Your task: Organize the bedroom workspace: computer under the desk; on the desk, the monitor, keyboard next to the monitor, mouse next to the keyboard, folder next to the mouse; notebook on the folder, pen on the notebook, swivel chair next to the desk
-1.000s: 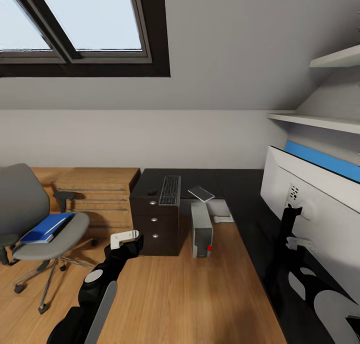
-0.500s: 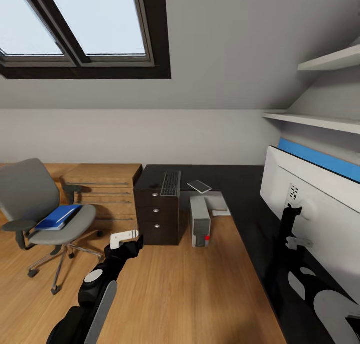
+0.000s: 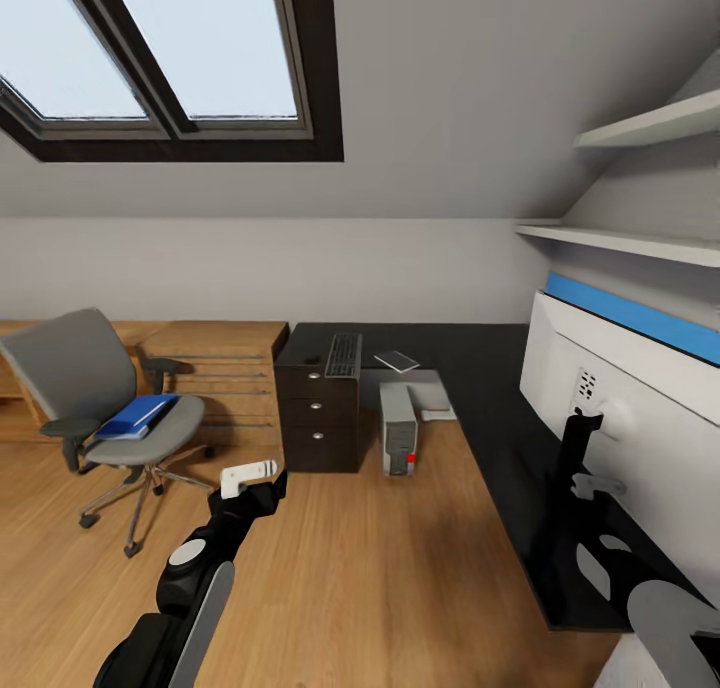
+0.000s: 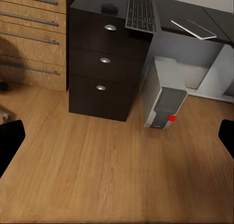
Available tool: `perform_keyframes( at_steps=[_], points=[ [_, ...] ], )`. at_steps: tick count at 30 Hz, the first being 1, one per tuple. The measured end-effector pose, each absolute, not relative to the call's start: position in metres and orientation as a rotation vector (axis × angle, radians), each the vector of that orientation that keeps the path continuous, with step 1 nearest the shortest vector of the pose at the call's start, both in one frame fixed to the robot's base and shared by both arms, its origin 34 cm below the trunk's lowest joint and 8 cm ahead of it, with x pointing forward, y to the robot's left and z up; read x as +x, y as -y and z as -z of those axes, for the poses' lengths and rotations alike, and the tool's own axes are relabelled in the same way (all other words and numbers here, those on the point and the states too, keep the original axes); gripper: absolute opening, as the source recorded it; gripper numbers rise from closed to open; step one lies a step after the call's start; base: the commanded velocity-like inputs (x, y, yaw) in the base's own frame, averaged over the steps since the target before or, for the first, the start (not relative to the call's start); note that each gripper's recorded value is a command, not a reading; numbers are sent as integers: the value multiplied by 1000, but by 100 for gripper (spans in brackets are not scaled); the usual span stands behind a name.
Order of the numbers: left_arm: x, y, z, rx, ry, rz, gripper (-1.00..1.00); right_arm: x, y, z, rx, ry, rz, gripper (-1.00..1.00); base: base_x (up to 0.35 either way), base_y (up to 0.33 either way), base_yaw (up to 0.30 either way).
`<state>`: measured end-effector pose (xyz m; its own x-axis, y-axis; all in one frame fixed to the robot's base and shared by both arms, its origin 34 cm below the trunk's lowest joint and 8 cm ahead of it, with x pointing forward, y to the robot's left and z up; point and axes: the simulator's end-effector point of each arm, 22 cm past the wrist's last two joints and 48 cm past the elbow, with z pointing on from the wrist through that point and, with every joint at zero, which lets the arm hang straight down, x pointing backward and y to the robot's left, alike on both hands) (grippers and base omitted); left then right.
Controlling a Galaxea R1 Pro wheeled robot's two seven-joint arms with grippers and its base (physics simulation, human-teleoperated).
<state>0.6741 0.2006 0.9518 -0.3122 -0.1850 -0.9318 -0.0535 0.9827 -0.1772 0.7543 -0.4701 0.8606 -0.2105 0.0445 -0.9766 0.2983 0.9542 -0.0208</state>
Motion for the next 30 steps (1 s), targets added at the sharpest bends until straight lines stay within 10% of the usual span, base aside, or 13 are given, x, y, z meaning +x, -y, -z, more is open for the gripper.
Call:
perform_keyframes(
  at_steps=[26, 27, 30],
  points=[
    [674, -203, -952, -176, -1886, 129, 100, 753, 472, -860, 266, -1774, 236, -100, -123, 82, 0],
    [674, -203, -952, -176, -1886, 128, 100, 753, 471, -860, 265, -1774, 236, 100, 0, 0, 0],
    [674, -203, -952, -177, -1887, 128, 100, 749, 468, -849, 240, -1805, 241, 100, 0, 0, 0]
  ],
)
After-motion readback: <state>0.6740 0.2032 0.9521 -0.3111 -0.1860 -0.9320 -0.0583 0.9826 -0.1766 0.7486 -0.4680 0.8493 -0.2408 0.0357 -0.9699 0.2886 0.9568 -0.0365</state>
